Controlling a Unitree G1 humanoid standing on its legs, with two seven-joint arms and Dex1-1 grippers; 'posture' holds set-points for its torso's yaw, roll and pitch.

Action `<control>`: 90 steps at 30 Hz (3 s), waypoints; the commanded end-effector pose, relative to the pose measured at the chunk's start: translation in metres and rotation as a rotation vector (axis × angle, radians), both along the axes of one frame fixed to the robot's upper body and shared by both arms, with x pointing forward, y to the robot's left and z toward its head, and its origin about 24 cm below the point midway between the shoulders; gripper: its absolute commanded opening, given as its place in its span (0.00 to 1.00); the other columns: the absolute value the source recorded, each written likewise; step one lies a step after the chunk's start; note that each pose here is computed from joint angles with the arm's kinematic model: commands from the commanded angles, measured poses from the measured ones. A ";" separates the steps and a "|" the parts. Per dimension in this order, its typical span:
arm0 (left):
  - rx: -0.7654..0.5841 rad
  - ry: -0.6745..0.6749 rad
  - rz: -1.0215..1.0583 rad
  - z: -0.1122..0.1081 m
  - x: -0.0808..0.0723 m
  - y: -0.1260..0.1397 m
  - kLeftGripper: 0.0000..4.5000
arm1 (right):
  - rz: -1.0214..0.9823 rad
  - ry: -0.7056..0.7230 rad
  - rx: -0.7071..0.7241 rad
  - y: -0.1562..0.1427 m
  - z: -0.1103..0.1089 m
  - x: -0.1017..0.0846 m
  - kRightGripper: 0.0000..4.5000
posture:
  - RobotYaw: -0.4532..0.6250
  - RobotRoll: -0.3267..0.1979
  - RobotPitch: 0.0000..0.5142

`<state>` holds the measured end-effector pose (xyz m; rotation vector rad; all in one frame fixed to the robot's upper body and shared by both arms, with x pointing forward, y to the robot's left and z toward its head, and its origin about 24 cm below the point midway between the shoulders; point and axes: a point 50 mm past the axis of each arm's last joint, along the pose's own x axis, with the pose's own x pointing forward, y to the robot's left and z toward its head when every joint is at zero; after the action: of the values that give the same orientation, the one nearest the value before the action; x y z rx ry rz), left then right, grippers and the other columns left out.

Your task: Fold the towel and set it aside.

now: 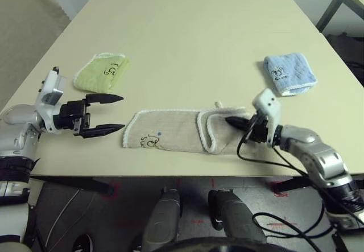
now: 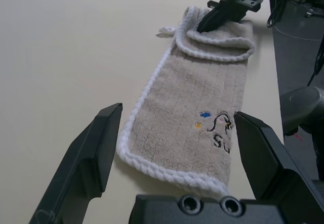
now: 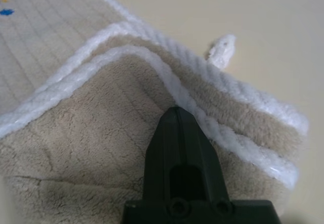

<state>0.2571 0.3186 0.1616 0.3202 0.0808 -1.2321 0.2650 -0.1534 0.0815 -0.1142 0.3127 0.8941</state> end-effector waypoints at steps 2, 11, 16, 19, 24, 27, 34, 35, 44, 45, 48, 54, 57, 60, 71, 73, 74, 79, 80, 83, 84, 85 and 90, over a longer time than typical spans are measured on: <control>0.014 0.021 -0.021 -0.002 -0.002 -0.003 1.00 | -0.018 0.042 0.094 0.006 0.002 -0.002 0.00 | 0.47 0.62 0.30; 0.014 0.026 -0.025 -0.003 -0.002 -0.004 1.00 | 0.042 -0.094 0.222 -0.004 0.047 -0.007 0.00 | 0.46 0.62 0.30; 0.011 0.024 -0.035 -0.004 0.001 -0.007 1.00 | -0.062 -0.024 0.120 -0.016 0.018 0.004 0.00 | 0.46 0.62 0.29; 0.008 0.022 -0.037 -0.004 0.001 -0.008 1.00 | -0.098 0.020 0.074 -0.018 0.000 0.007 0.00 | 0.46 0.62 0.28; 0.010 0.022 -0.038 -0.004 -0.001 -0.007 1.00 | -0.092 0.033 0.069 -0.015 -0.006 0.006 0.00 | 0.47 0.62 0.29; 0.020 0.023 -0.032 -0.005 -0.003 -0.005 1.00 | -0.080 0.011 0.099 -0.020 0.006 0.007 0.04 | 0.47 0.62 0.29; 0.045 0.052 0.023 -0.005 -0.002 0.006 1.00 | 0.079 -0.147 0.110 -0.046 0.075 0.002 0.53 | 0.45 0.62 0.30; 0.046 0.067 0.047 -0.006 0.000 0.007 1.00 | 0.119 -0.160 0.079 -0.047 0.078 0.000 0.60 | 0.45 0.62 0.29; 0.071 0.854 0.521 -0.025 0.011 0.002 1.00 | 0.607 -0.230 -0.065 -0.044 0.077 -0.031 1.00 | 0.45 0.62 0.30; 0.074 0.932 0.532 -0.023 0.007 -0.001 1.00 | 0.633 -0.253 -0.079 -0.043 0.078 -0.032 1.00 | 0.45 0.62 0.30; 0.027 1.114 0.543 -0.015 0.002 -0.008 1.00 | 0.691 -0.314 -0.124 -0.040 0.080 -0.032 1.00 | 0.44 0.62 0.30; -0.053 1.285 0.611 -0.012 0.004 -0.011 1.00 | 0.755 -0.354 -0.193 -0.043 0.080 -0.035 1.00 | 0.43 0.62 0.30; -0.046 1.365 0.652 -0.026 0.003 -0.010 1.00 | 0.754 -0.359 -0.203 -0.046 0.080 -0.036 1.00 | 0.42 0.62 0.30; -0.071 1.437 0.661 -0.038 0.002 -0.013 1.00 | 0.743 -0.357 -0.205 -0.048 0.080 -0.037 1.00 | 0.41 0.62 0.30; -0.172 1.570 0.559 -0.051 0.007 -0.039 1.00 | 0.662 -0.277 -0.142 -0.049 0.085 -0.041 1.00 | 0.40 0.62 0.31; -0.174 1.577 0.548 -0.053 0.008 -0.041 1.00 | 0.615 -0.250 -0.092 -0.048 0.088 -0.040 1.00 | 0.40 0.62 0.31; -0.179 1.581 0.542 -0.053 0.008 -0.042 1.00 | 0.603 -0.242 -0.080 -0.047 0.089 -0.040 1.00 | 0.40 0.62 0.31; -0.129 1.569 0.525 -0.059 0.006 -0.043 0.73 | 0.598 -0.233 -0.095 -0.046 0.088 -0.041 1.00 | 0.39 0.62 0.31; -0.123 1.568 0.517 -0.060 0.006 -0.043 0.65 | 0.596 -0.233 -0.094 -0.045 0.088 -0.041 1.00 | 0.39 0.62 0.31; -0.135 1.560 0.498 -0.060 0.007 -0.044 0.40 | 0.592 -0.234 -0.094 -0.044 0.088 -0.042 1.00 | 0.39 0.62 0.31; -0.137 1.556 0.498 -0.059 0.007 -0.043 0.32 | 0.590 -0.233 -0.094 -0.044 0.088 -0.042 1.00 | 0.39 0.62 0.31; -0.137 1.551 0.500 -0.059 0.008 -0.042 0.24 | 0.589 -0.232 -0.099 -0.044 0.087 -0.042 1.00 | 0.39 0.62 0.31; -0.150 1.521 0.528 -0.057 0.007 -0.030 0.01 | 0.586 -0.225 -0.103 -0.045 0.086 -0.041 1.00 | 0.39 0.62 0.31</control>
<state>0.2671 0.2816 0.1065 -0.8010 1.2665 -0.7370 0.2251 -0.1975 0.1674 -0.4067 0.1024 1.4331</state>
